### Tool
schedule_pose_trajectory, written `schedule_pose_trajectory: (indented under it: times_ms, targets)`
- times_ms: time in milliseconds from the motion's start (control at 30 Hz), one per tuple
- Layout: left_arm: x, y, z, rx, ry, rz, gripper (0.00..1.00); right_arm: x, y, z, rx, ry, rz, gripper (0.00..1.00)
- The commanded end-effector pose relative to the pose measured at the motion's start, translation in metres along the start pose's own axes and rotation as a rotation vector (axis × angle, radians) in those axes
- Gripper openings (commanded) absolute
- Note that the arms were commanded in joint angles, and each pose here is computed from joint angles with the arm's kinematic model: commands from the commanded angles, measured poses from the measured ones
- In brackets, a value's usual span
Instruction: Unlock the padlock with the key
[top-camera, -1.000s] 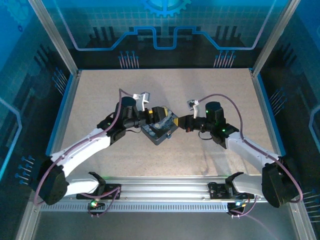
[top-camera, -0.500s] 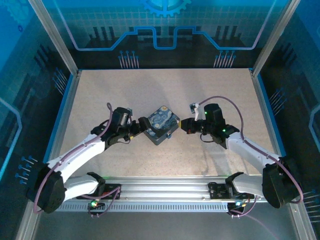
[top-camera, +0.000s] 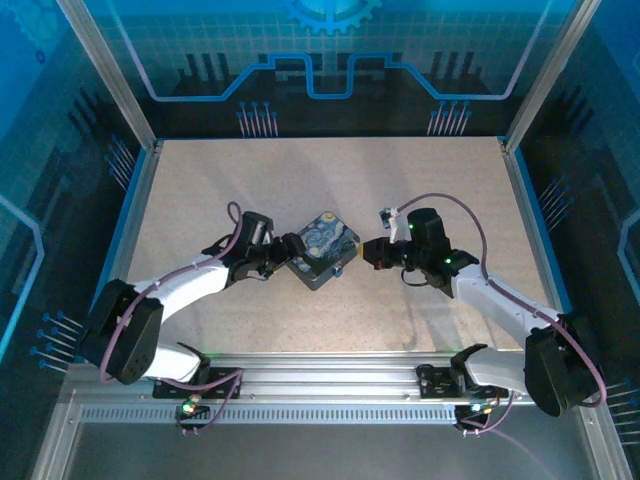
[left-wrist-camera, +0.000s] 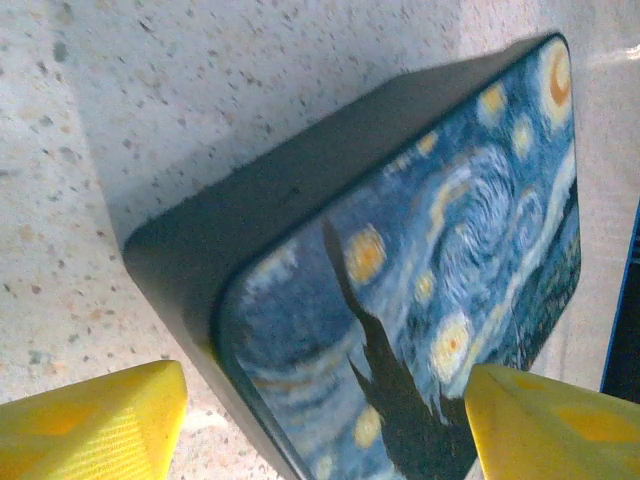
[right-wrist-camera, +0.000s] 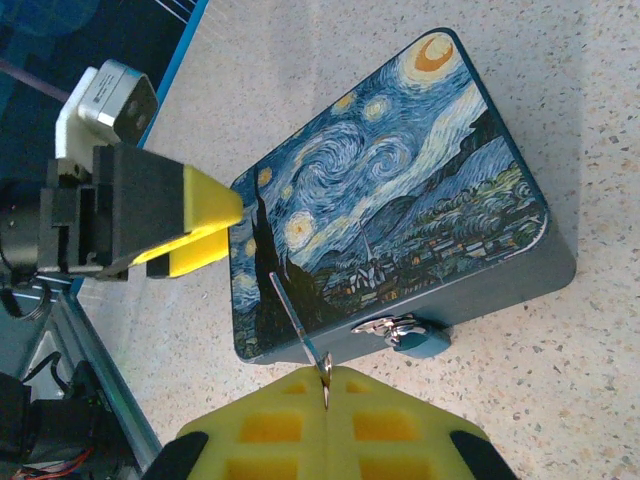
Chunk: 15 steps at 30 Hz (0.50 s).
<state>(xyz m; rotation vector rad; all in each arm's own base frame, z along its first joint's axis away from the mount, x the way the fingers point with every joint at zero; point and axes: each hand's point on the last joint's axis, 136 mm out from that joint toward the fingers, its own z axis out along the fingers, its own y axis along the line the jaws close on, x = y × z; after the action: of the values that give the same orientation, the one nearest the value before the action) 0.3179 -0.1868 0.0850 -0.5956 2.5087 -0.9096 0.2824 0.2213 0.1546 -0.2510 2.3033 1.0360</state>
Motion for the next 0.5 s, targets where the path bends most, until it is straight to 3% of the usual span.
schedule_pose_trajectory:
  times_ms: [0, 467]
  targets:
    - [-0.018, -0.014, 0.002, 0.059, -0.023, 0.021, 0.74, -0.006, 0.007, -0.004, -0.004, -0.006, -0.025, 0.0]
    - [-0.062, -0.058, 0.033, 0.149, 0.019, 0.096, 0.73, -0.006, 0.01, -0.007, -0.01, -0.006, -0.027, 0.0]
